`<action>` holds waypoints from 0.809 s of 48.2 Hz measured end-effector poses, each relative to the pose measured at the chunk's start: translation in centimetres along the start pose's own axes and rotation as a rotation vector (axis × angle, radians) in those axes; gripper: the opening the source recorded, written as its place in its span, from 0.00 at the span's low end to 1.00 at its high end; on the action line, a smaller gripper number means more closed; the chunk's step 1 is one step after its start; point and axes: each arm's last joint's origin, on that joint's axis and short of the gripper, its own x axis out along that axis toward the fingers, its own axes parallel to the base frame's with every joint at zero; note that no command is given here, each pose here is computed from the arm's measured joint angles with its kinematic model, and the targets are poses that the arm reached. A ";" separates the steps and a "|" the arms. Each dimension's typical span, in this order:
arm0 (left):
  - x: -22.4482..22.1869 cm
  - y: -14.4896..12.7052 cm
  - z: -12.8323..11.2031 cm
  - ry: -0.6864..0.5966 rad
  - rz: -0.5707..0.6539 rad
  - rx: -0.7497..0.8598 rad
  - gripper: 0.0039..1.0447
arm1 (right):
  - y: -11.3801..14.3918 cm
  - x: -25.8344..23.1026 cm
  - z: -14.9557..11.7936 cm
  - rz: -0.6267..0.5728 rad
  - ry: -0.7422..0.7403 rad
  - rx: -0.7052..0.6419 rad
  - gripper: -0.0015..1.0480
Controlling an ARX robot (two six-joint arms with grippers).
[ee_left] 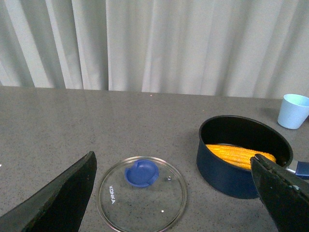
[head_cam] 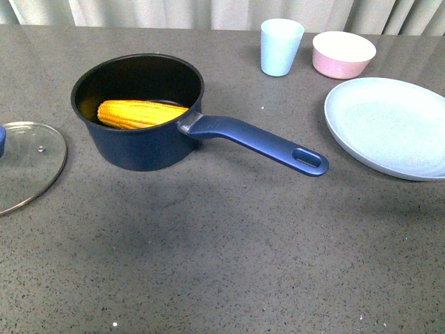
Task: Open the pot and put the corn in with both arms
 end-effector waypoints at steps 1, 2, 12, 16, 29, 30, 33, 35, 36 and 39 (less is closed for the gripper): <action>0.0 0.0 0.0 0.000 0.000 0.000 0.92 | 0.0 -0.2 -0.1 0.000 -0.001 0.000 0.02; 0.0 0.0 0.0 0.000 0.000 0.000 0.92 | 0.0 -0.3 -0.1 0.000 -0.002 0.000 0.02; 0.0 0.0 0.0 0.000 0.000 0.000 0.92 | 0.0 -1.1 -0.5 0.000 -0.025 0.000 0.02; 0.0 0.0 0.0 0.000 0.000 0.000 0.92 | 0.0 -1.4 -0.5 0.000 -0.029 0.000 0.02; 0.0 0.0 0.0 0.000 0.000 0.000 0.92 | 0.0 -2.3 -0.4 0.000 -0.033 0.000 0.02; 0.0 0.0 0.0 0.000 0.000 0.000 0.92 | 0.0 -2.4 -0.4 0.000 -0.033 0.000 0.02; 0.0 0.0 0.0 0.000 0.000 0.000 0.92 | 0.0 -2.5 -0.4 0.000 -0.032 0.000 0.02; 0.0 0.0 0.0 0.000 0.000 0.000 0.92 | 0.0 -2.7 -0.4 0.000 -0.032 0.000 0.02; 0.0 0.0 0.0 0.000 0.000 0.000 0.92 | 0.0 -2.7 -0.4 0.000 -0.033 0.000 0.02; 0.0 0.0 0.0 0.000 0.000 0.000 0.92 | 0.0 -2.9 -0.4 0.000 -0.034 0.000 0.02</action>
